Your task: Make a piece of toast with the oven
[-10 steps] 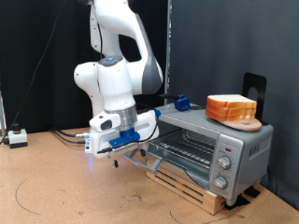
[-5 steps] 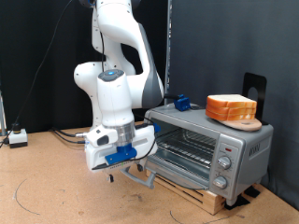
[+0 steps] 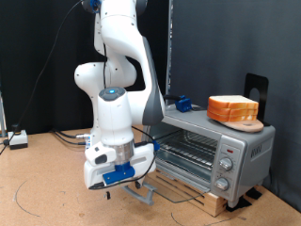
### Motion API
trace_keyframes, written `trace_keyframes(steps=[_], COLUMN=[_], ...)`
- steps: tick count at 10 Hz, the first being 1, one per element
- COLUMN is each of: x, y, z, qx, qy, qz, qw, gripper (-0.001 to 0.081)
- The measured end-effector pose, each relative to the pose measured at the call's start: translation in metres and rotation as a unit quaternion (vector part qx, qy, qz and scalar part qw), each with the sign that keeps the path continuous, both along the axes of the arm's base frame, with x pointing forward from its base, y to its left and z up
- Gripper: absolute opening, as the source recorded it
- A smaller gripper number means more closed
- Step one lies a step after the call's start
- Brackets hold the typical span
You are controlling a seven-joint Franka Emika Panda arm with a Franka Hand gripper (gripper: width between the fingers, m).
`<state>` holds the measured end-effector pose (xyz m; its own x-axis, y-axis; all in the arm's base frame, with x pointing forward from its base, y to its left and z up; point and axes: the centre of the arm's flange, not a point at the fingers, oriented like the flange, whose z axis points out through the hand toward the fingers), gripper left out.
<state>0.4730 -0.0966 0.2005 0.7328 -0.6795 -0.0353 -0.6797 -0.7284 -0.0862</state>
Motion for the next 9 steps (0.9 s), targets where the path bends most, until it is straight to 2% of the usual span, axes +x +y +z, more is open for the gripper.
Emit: trace_keyframes(steps=[4, 7, 9], x=[-0.001, -0.011, -0.022], y=[-0.002, -0.026, -0.045], z=[-0.03, -0.028, -0.015], qx=[-0.008, -0.024, -0.026], qy=[0.017, 0.017, 0.008], qz=[0.0, 0.006, 0.021], qw=[0.9998, 0.9996, 0.9994], gripper=[0.0809, 0.0809, 0.0809])
